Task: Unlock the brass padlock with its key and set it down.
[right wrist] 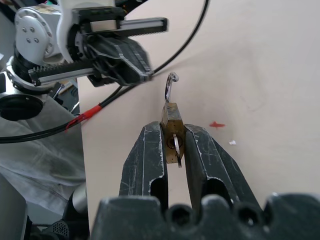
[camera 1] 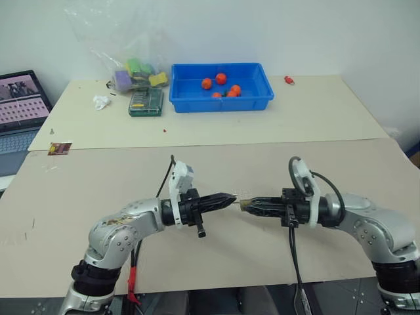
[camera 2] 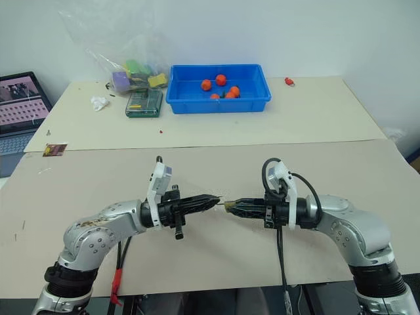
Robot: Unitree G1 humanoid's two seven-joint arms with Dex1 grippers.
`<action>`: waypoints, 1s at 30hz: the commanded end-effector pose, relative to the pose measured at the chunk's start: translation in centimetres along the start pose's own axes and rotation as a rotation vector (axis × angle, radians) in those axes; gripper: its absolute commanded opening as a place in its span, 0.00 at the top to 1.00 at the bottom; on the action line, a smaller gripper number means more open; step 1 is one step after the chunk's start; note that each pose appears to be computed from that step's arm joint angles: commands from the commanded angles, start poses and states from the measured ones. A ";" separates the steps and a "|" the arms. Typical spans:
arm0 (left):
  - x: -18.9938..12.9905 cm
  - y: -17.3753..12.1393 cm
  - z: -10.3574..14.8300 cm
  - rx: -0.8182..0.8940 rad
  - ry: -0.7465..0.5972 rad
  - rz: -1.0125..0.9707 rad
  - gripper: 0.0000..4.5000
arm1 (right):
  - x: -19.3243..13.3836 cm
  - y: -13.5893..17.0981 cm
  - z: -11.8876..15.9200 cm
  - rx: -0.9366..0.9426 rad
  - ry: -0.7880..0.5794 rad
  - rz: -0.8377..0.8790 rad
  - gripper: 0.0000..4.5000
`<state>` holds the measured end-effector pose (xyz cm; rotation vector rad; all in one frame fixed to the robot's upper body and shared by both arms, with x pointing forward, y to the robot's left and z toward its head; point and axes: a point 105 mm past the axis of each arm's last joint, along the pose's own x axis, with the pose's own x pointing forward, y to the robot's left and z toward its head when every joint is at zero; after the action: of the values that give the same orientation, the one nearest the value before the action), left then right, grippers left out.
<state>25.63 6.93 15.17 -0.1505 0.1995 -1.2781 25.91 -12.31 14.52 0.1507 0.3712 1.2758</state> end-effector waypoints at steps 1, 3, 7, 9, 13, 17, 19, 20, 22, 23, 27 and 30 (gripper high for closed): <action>-2.9 0.7 1.3 0.224 0.065 0.020 1.00 | -0.7 0.9 2.4 0.017 -0.053 0.057 0.98; -4.2 0.7 0.9 0.268 0.125 0.021 1.00 | -0.5 0.9 2.6 0.052 -0.039 0.075 0.98; -5.3 0.1 0.3 0.354 0.193 0.012 1.00 | 1.0 -0.5 2.2 0.118 -0.001 0.047 0.98; -5.3 0.2 0.2 0.381 0.194 0.033 1.00 | 2.0 -1.4 1.4 0.158 0.048 0.028 0.98; -5.2 0.0 -0.3 0.430 0.203 0.063 1.00 | 4.1 -2.3 -0.8 0.248 0.179 0.041 0.98; -5.0 -0.5 -0.7 0.421 0.204 0.073 1.00 | 4.9 -3.2 -2.6 0.267 0.260 0.035 0.98; -5.0 -0.6 -0.7 0.388 0.185 0.086 1.00 | 4.7 -3.9 -3.9 0.292 0.312 0.012 0.98; -4.9 -0.6 -0.7 0.377 0.179 0.090 1.00 | 4.5 -4.2 -4.4 0.298 0.334 -0.002 0.98; -4.9 -0.8 -0.7 0.367 0.174 0.089 1.00 | 3.5 -5.0 -5.4 0.313 0.366 -0.028 0.76; -4.8 -0.9 -0.7 0.362 0.170 0.086 1.00 | 2.5 -5.5 -5.2 0.317 0.361 -0.044 0.73; -4.6 -0.6 -1.0 0.301 0.161 0.106 1.00 | -3.8 -6.7 -4.3 0.192 0.394 -0.104 0.42; -4.7 -0.4 -1.2 0.234 0.155 0.114 1.00 | -7.4 -7.0 -3.7 0.089 0.425 -0.161 0.24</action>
<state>23.82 11.47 13.66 0.1879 0.1989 -1.1832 29.03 -19.58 9.43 0.0155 0.8373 1.1602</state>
